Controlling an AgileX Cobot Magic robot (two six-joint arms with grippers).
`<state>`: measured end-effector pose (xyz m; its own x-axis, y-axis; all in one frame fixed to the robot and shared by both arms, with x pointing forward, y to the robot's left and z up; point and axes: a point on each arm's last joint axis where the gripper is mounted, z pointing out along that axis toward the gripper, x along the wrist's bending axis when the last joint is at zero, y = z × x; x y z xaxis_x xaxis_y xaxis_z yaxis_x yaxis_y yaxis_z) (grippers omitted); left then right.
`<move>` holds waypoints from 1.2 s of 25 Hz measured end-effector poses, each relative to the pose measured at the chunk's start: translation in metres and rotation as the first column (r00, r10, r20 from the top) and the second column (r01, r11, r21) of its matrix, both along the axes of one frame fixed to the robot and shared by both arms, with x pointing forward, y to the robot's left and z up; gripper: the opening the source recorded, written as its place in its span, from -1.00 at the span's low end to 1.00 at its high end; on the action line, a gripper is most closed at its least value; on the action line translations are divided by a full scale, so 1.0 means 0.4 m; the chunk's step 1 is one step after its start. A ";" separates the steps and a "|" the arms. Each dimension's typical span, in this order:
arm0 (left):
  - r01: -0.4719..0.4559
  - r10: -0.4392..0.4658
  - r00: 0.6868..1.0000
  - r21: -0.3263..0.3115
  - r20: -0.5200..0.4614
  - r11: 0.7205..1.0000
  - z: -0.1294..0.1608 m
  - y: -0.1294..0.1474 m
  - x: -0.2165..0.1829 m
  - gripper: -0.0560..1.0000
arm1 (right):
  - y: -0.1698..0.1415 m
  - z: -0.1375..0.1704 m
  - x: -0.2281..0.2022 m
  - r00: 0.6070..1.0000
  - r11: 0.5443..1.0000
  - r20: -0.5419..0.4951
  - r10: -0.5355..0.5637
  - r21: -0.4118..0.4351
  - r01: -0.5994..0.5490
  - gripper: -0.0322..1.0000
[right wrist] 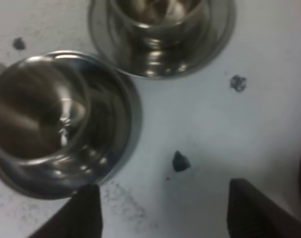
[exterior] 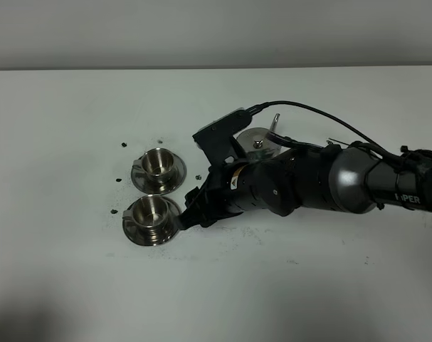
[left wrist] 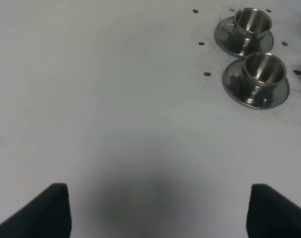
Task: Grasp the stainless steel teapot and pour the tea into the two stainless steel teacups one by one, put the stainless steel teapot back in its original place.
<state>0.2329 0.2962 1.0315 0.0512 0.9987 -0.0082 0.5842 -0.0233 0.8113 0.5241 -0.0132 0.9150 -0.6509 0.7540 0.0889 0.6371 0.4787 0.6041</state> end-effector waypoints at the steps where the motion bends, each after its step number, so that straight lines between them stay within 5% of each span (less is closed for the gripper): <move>1: 0.000 0.000 1.000 0.000 0.000 1.000 0.000 0.000 0.000 0.42 | -0.003 0.000 0.003 1.000 1.000 -0.004 -0.011 0.003 0.011 0.09; 30: 0.000 0.000 1.000 0.001 -0.001 1.000 0.000 0.000 0.000 0.42 | -0.099 -0.025 0.035 0.992 0.974 -0.076 -0.096 -0.214 0.078 0.08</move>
<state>0.2328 0.2962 1.0315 0.0516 0.9986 -0.0076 0.5849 -0.0240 0.8108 0.5381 -0.0526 0.9049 -0.5789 0.8150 -0.0251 0.7267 0.5296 0.4376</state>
